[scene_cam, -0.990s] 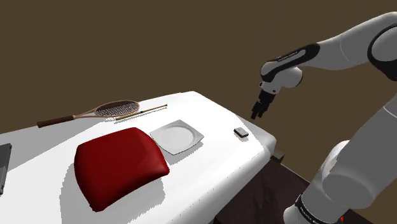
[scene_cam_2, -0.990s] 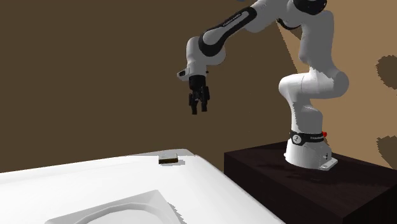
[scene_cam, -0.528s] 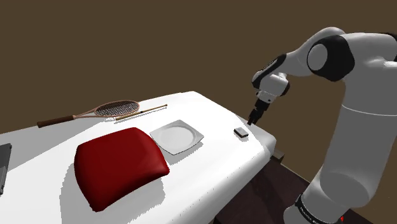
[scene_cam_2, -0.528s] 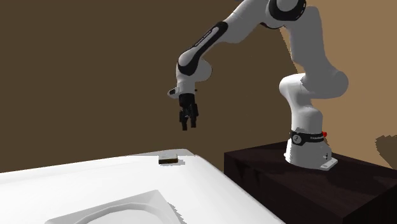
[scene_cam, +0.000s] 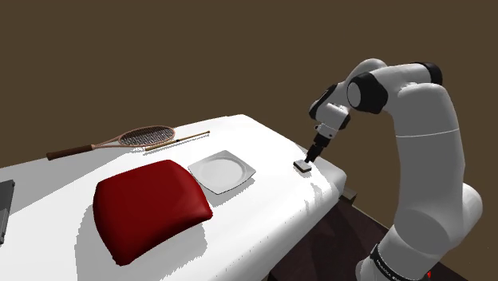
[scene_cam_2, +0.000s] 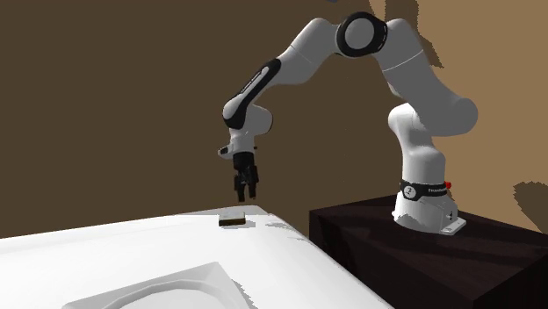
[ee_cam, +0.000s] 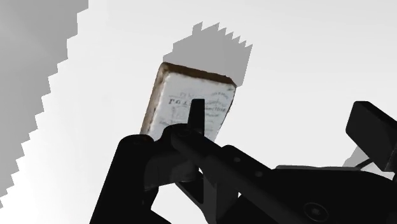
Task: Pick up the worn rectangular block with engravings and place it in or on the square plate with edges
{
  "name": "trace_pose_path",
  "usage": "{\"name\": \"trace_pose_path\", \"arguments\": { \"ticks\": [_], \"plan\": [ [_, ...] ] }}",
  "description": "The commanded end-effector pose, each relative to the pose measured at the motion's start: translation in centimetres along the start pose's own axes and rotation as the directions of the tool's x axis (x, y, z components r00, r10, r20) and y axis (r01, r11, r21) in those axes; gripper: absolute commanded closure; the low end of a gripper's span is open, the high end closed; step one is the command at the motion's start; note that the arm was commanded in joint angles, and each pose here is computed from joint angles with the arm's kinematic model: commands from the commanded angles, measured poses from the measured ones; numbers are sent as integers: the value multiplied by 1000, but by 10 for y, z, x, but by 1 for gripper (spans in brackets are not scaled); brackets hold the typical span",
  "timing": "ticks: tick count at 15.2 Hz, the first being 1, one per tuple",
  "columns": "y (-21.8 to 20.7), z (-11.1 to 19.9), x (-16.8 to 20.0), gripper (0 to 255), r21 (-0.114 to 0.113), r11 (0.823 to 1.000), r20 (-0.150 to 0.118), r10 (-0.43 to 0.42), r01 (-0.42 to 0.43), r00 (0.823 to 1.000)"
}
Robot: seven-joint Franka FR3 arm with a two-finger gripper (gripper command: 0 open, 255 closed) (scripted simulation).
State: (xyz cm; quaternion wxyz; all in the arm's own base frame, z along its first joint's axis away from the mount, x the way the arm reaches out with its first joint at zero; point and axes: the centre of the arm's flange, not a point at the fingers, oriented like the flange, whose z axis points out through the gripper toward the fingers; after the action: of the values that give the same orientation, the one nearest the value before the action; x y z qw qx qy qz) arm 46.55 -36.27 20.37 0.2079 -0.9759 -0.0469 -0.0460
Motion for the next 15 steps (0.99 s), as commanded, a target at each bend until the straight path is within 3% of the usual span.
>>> {"name": "trace_pose_path", "arguments": {
  "ticks": [1, 6, 14, 15],
  "plan": [
    [4, 13, 1, 0, 6, 1000, -2, -3, 3, 1000],
    [4, 42, 1, 0, 6, 1000, -2, -3, 3, 1000],
    [4, 42, 1, 0, 6, 1000, -2, -3, 3, 1000],
    [4, 42, 0, 255, 6, 1000, -2, -3, 3, 1000]
  ]
}}
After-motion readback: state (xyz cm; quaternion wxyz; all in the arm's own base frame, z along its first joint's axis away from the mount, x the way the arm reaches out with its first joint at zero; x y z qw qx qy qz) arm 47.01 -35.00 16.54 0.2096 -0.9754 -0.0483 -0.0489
